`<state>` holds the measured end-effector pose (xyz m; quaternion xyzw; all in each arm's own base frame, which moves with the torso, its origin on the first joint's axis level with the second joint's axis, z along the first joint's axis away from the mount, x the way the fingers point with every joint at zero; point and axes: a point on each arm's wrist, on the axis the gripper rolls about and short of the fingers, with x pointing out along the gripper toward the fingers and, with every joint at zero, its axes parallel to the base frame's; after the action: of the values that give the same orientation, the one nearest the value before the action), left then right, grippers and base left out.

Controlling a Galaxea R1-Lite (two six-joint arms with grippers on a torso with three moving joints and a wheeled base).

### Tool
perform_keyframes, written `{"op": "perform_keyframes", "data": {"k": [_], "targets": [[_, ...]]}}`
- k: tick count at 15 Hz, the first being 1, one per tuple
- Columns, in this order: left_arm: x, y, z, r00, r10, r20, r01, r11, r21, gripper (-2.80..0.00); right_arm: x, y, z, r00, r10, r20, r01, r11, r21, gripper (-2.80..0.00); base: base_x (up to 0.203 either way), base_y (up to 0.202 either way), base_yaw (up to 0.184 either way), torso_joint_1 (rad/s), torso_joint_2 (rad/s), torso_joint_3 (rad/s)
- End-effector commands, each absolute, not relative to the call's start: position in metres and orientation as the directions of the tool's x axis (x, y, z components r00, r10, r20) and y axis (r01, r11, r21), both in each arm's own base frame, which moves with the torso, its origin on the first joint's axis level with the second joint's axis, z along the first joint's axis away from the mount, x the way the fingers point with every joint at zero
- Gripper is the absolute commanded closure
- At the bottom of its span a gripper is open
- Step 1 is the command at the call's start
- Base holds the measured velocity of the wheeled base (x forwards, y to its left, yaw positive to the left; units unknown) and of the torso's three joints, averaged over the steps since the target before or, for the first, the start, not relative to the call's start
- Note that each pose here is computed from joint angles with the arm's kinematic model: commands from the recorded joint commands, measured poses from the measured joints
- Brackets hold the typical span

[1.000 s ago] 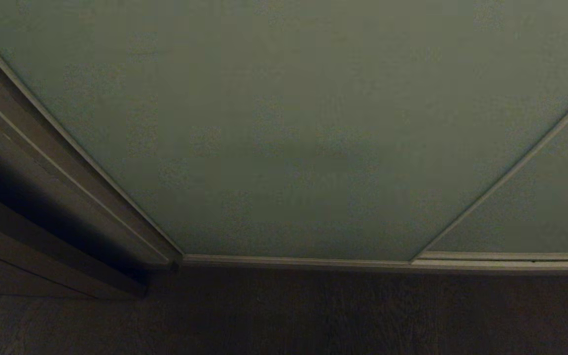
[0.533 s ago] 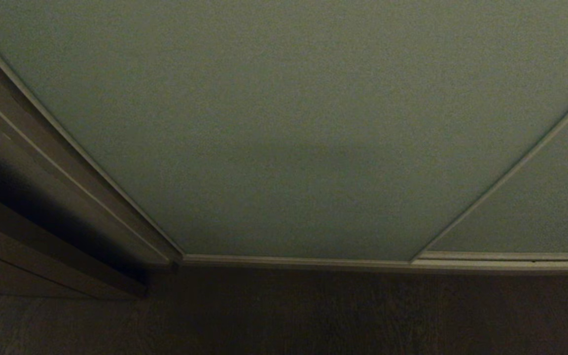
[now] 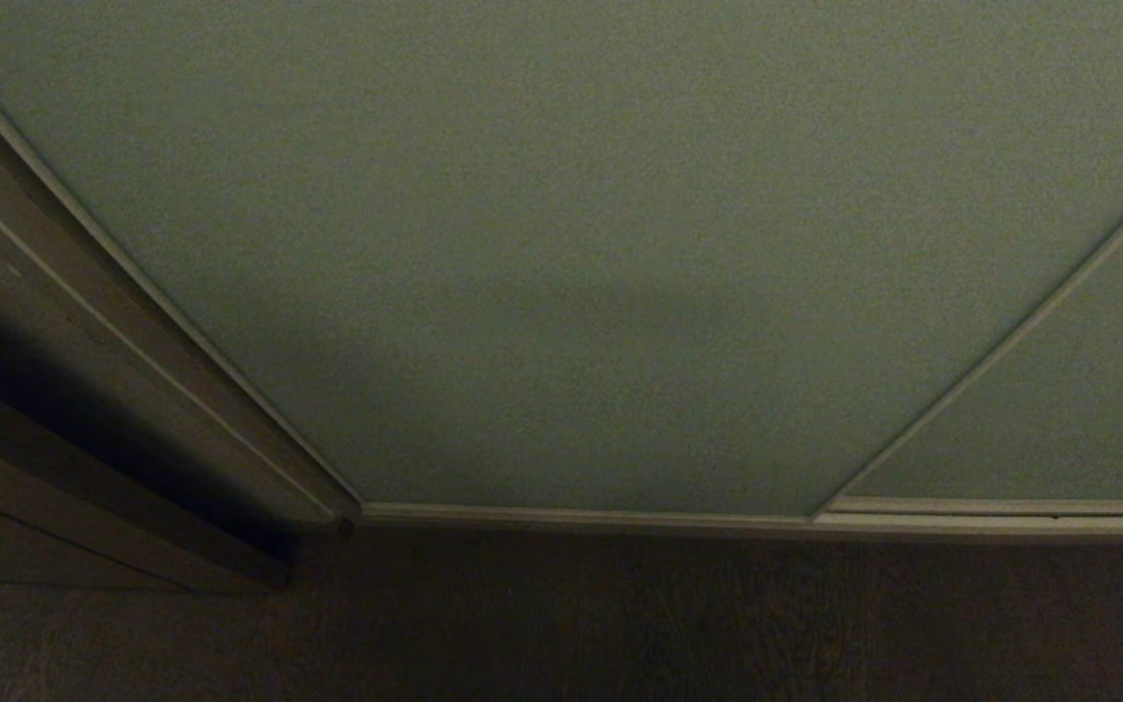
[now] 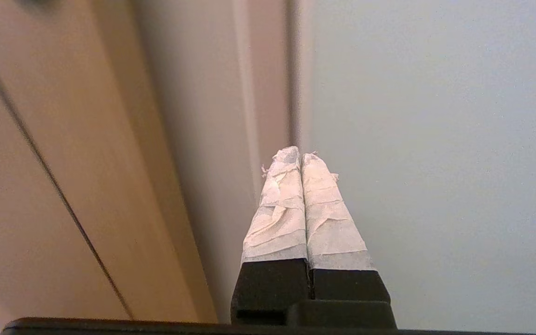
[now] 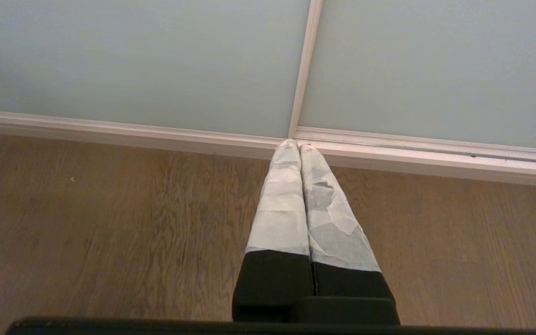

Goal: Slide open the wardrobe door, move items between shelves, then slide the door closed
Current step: Open the door

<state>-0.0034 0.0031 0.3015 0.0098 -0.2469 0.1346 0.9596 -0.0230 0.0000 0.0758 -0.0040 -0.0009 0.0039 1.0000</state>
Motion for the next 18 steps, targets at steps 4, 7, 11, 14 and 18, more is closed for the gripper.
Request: {"op": "perform_keyframes", "data": {"k": [4,7,11,14,18], "targets": [[0.056,0.028,0.357,0.711,0.483,0.51,-0.472,0.866,-0.163,0.0,-0.023,0.0,0.076,1.0,0.009,0.003,-0.009,1.0,-0.008,0.0,0.0,0.0,0.0,0.0,0.0,0.0],[0.082,0.042,0.367,0.701,0.5,0.509,-0.47,0.86,-0.198,0.0,-0.023,0.0,0.076,1.0,0.009,0.002,-0.009,1.0,-0.009,0.0,0.0,0.0,0.0,0.0,0.0,0.0],[0.109,0.053,0.385,0.731,0.435,0.525,-0.392,0.898,-0.199,0.0,-0.023,0.0,0.076,1.0,0.009,0.002,-0.009,1.0,-0.008,0.0,0.0,0.0,0.0,0.0,0.0,0.0],[0.125,0.058,0.394,0.782,0.335,0.525,-0.302,0.941,-0.151,0.0,-0.023,0.0,0.076,1.0,0.009,0.002,-0.009,1.0,-0.009,0.0,0.0,0.0,0.0,0.0,0.0,0.0],[0.137,0.062,0.405,0.79,0.307,0.53,-0.279,0.951,-0.135,0.0,-0.023,0.0,0.076,1.0,0.009,0.002,-0.009,1.0,-0.009,0.0,0.0,0.0,0.0,0.0,0.0,0.0]]}}
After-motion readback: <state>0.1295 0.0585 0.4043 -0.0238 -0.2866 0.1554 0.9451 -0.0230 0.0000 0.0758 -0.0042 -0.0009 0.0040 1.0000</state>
